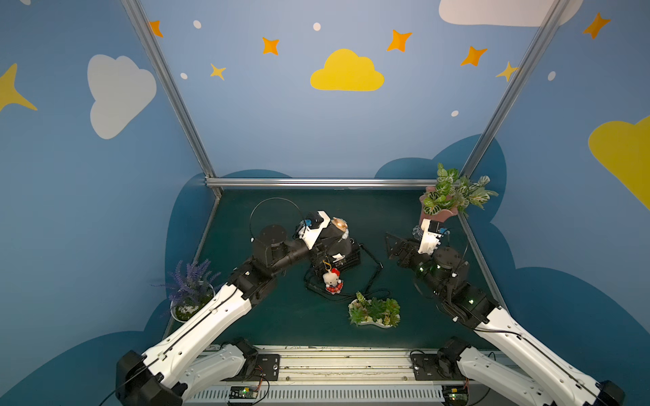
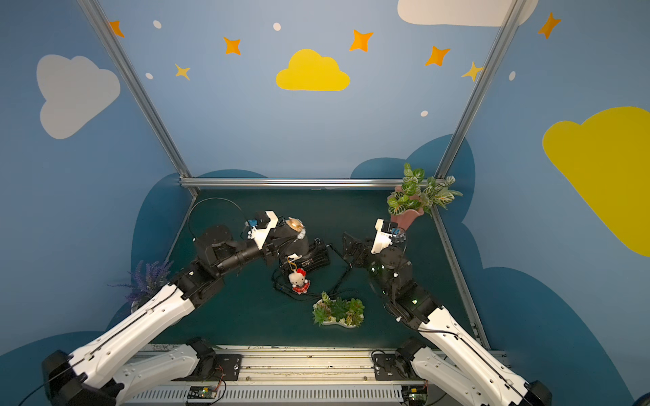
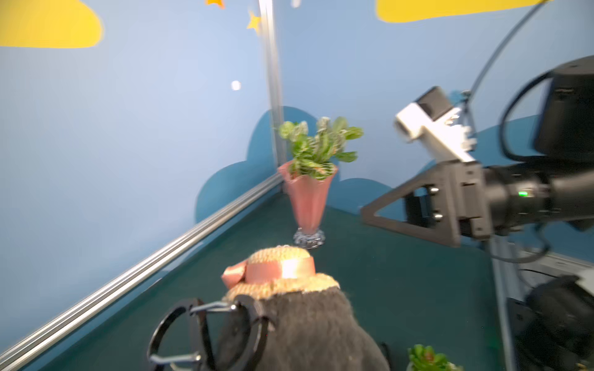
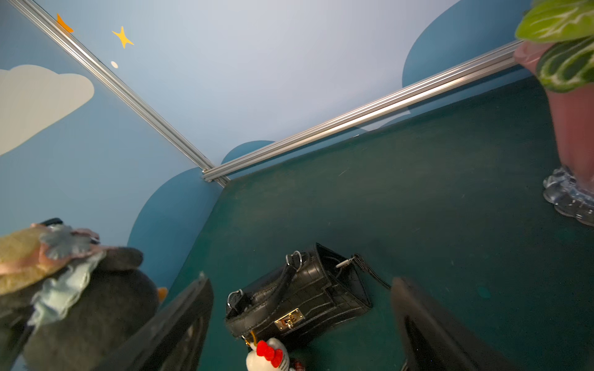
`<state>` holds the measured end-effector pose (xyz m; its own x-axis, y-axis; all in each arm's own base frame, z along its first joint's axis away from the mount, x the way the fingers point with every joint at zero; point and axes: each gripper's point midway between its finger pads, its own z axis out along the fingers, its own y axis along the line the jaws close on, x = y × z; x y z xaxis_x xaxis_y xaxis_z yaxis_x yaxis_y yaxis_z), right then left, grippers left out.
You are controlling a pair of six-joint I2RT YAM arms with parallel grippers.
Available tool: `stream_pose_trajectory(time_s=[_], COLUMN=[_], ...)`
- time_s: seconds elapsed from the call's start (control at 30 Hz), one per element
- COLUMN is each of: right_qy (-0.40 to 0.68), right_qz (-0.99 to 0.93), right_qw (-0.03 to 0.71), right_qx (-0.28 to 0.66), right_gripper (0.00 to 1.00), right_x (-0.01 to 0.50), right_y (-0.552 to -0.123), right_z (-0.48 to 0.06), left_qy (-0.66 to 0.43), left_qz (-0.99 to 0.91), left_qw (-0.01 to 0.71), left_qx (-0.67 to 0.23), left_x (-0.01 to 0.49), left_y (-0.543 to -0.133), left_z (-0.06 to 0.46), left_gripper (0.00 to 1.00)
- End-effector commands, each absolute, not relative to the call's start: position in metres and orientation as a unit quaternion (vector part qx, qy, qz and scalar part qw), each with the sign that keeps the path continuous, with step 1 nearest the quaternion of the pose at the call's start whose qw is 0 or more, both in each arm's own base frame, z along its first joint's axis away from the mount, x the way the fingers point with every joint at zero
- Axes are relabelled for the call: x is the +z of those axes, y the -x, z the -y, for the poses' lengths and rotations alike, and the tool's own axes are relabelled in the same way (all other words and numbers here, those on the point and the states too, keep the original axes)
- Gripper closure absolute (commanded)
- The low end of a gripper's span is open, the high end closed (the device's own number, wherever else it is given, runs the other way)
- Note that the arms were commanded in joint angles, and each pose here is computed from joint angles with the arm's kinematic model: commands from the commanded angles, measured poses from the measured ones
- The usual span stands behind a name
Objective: Remove the decoration from the bag
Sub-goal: Place the decoration item at the center of the board.
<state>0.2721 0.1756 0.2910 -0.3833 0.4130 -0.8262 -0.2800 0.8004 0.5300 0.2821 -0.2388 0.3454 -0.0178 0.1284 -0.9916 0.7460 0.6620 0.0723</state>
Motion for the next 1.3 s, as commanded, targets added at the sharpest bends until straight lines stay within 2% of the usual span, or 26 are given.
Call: stream_pose_trajectory(time_s=[0.0, 0.2, 0.3, 0.47, 0.53, 0.7, 0.97, 1.13, 1.27], right_qy=[-0.035, -0.029, -0.029, -0.035, -0.034, -0.039, -0.051, -0.056, -0.062], right_qz=[-0.769, -0.778, -0.78, -0.779, -0.78, -0.78, -0.776, -0.773, -0.772], right_qw=[0.569, 0.561, 0.559, 0.559, 0.559, 0.559, 0.565, 0.57, 0.571], right_qx=[0.287, 0.28, 0.278, 0.281, 0.28, 0.278, 0.275, 0.273, 0.273], right_gripper=[0.08, 0.08, 0.08, 0.08, 0.08, 0.07, 0.07, 0.07, 0.06], right_x=[0.287, 0.271, 0.267, 0.262, 0.261, 0.259, 0.258, 0.258, 0.257], right_y=[-0.273, -0.273, -0.273, -0.274, -0.274, -0.275, -0.274, -0.272, -0.271], right_z=[-0.167, -0.168, -0.167, -0.167, -0.167, -0.164, -0.157, -0.151, -0.148], left_qy=[-0.236, -0.085, -0.026, 0.082, 0.105, 0.133, 0.155, 0.149, 0.138], left_qz=[-0.765, -0.811, -0.819, -0.839, -0.841, -0.847, -0.886, -0.896, -0.902], left_qw=[0.591, 0.577, 0.573, 0.536, 0.527, 0.51, 0.43, 0.406, 0.394], left_qx=[-0.096, -0.043, -0.009, 0.052, 0.061, 0.065, 0.075, 0.098, 0.107], left_x=[0.29, 0.234, 0.201, 0.145, 0.138, 0.128, 0.082, 0.071, 0.066], left_y=[-0.319, -0.35, -0.361, -0.377, -0.383, -0.395, -0.399, -0.401, -0.404], left_z=[0.166, 0.095, 0.076, 0.047, 0.044, 0.044, 0.051, 0.057, 0.062], left_gripper=[0.61, 0.6, 0.53, 0.57, 0.59, 0.56, 0.49, 0.47, 0.39])
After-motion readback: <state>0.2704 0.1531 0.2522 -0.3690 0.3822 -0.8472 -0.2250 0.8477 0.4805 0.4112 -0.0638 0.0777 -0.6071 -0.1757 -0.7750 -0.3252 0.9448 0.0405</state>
